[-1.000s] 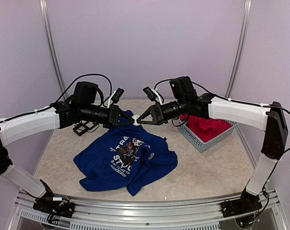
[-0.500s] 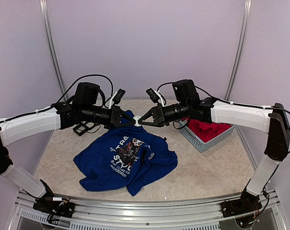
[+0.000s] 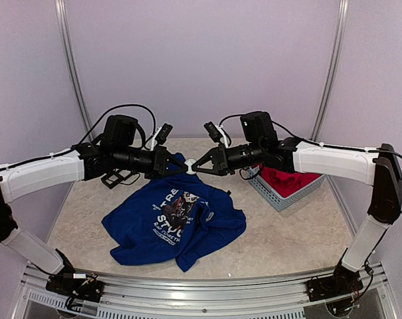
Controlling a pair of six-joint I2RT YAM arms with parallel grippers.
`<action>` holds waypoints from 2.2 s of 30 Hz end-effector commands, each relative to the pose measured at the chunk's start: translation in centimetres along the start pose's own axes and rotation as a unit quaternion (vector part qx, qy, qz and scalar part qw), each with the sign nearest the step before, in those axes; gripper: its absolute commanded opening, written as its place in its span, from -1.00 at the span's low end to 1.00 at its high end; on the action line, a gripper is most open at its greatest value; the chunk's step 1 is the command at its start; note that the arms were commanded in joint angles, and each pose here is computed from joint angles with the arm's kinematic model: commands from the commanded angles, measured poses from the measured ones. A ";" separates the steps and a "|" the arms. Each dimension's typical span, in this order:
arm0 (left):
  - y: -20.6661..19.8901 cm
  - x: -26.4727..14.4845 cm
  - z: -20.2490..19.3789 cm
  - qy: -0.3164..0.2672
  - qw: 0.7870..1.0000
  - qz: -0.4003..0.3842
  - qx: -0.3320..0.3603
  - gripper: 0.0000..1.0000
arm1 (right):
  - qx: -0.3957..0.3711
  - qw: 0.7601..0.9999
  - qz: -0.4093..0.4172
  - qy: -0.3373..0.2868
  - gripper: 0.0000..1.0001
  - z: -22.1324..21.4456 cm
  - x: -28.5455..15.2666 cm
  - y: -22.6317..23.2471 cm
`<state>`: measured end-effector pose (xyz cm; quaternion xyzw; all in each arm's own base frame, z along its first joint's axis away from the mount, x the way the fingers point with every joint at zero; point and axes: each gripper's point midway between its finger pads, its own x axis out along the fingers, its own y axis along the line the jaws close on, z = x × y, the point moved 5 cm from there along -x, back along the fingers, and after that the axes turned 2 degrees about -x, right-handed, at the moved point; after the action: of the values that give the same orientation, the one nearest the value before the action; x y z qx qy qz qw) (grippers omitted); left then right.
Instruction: Remove the brooch from the garment
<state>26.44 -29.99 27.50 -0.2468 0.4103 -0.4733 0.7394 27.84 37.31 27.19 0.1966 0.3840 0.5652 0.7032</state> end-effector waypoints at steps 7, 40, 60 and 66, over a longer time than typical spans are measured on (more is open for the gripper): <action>0.4 -1.0 -0.3 0.013 1.000 -0.004 -0.027 -1.00 | 0.037 0.992 -0.115 -0.031 -0.70 -0.1 -1.7 -5.2; 20.5 -14.9 3.1 -0.029 0.845 0.525 -0.098 -1.00 | -0.078 0.928 -0.349 -0.101 0.19 4.4 -12.8 -6.9; 31.2 -15.5 6.1 0.099 0.730 0.672 -0.076 -1.00 | -0.049 0.917 -0.381 -0.109 0.19 4.4 -14.4 -8.5; 32.4 -14.8 6.1 0.110 0.729 0.672 -0.073 -1.00 | -0.044 0.920 -0.375 -0.107 0.19 4.4 -14.1 -8.7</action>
<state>43.78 -3.21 12.00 0.0808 0.5782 0.1534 0.7972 35.88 22.71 27.80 0.0603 0.3279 0.2577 0.9069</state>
